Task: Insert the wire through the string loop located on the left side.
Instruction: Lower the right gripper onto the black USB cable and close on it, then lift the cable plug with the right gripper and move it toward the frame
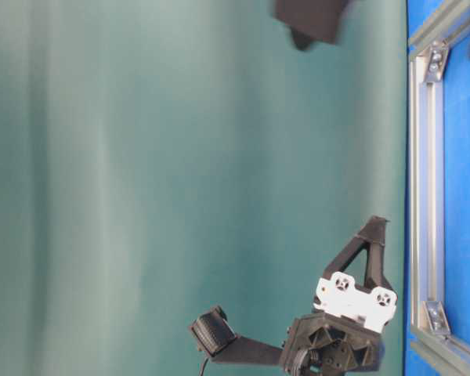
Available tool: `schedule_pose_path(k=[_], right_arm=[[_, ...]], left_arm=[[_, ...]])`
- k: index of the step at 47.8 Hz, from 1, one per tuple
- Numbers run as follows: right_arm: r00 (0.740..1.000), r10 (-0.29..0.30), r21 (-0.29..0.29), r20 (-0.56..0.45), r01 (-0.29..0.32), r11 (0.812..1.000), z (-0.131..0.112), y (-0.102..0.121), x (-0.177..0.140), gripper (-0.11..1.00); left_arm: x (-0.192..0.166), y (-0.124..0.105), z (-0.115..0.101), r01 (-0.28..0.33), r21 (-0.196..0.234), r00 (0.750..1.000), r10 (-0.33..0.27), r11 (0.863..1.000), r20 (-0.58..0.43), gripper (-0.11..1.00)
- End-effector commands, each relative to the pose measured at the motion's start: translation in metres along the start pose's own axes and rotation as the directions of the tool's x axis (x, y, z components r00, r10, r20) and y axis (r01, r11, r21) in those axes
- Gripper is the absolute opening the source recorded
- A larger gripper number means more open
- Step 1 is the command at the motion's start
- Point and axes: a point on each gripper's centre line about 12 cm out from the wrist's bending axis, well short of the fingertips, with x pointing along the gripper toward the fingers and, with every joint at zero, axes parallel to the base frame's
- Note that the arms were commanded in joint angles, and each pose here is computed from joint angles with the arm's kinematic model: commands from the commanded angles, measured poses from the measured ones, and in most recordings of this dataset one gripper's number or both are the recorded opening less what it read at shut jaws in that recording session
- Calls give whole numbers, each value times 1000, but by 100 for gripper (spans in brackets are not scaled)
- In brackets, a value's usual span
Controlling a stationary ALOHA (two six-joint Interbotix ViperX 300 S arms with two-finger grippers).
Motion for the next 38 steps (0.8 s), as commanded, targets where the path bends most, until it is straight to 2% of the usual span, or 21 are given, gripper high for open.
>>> schedule_pose_path(k=[1, 12, 19, 24, 28, 32, 35, 38], right_arm=[[999, 3, 6, 35, -3, 1000, 9, 3, 5, 93], [1000, 6, 3, 27, -6, 1000, 5, 3, 7, 92], [1000, 10, -7, 28, -10, 1000, 5, 5, 8, 84], [1000, 15, -25, 27, -15, 1000, 5, 6, 8, 63], [999, 20, -40, 26, -19, 999, 5, 7, 8, 36], [999, 20, -41, 26, -19, 999, 5, 7, 8, 14], [999, 20, -43, 26, -19, 999, 5, 7, 8, 3], [999, 20, -43, 24, -19, 999, 5, 6, 7, 0]], left_arm=[[-2, 0, 13, 3, -2, 999, -3, 1000, 37, 0], [-2, 0, 12, 3, -2, 1000, -3, 1000, 29, 0], [-2, 0, 12, 3, -2, 1000, -3, 1000, 29, 0], [-2, 1, 12, 0, -2, 1000, 0, 1000, 29, 0], [-2, 1, 12, 0, -2, 1000, 0, 1000, 29, 0], [-2, 1, 12, 0, -2, 1000, 0, 1000, 29, 0], [-2, 1, 12, 0, -2, 1000, 0, 1000, 29, 0], [-2, 1, 13, 0, -2, 1000, 0, 1000, 31, 0]])
